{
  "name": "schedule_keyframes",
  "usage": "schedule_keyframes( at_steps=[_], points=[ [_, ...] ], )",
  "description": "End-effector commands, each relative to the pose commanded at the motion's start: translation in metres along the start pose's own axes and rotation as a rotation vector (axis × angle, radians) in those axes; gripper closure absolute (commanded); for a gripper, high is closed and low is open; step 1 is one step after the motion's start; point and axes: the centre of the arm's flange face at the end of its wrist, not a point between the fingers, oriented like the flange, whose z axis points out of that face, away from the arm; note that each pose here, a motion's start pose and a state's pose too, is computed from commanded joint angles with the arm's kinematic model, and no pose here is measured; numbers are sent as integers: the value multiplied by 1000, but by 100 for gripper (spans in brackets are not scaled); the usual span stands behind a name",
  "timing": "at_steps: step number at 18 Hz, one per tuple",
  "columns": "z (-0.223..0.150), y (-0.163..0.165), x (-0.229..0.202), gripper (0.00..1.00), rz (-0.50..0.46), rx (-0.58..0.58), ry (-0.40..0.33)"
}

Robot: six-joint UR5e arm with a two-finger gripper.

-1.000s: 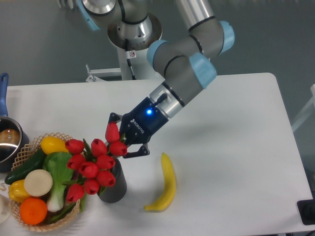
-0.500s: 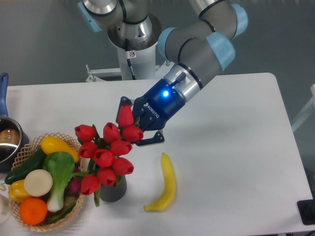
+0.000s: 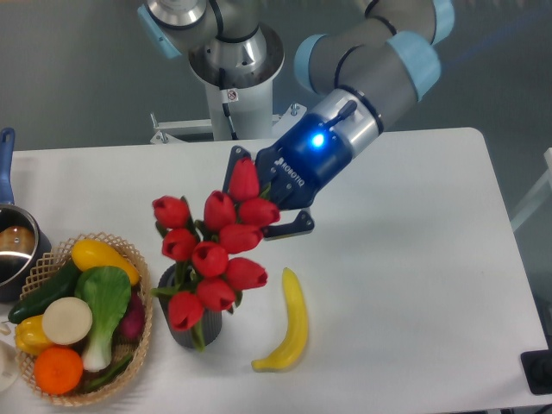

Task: Pick up the flowers from the vase
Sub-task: 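Lift the gripped tulip bunch up out of the grey vase, then carry the tulip bunch away from the vase and hold it aloft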

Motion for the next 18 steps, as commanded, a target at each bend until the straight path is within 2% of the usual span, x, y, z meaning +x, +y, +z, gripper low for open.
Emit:
schedule_keyframes(
  at_steps=[7, 10, 18],
  points=[
    [-10, -4, -1, 100, -21, 14, -7],
    [-21, 1, -8, 100, -30, 12, -33],
    [-124, 12, -50, 100, 63, 7, -235]
  ],
)
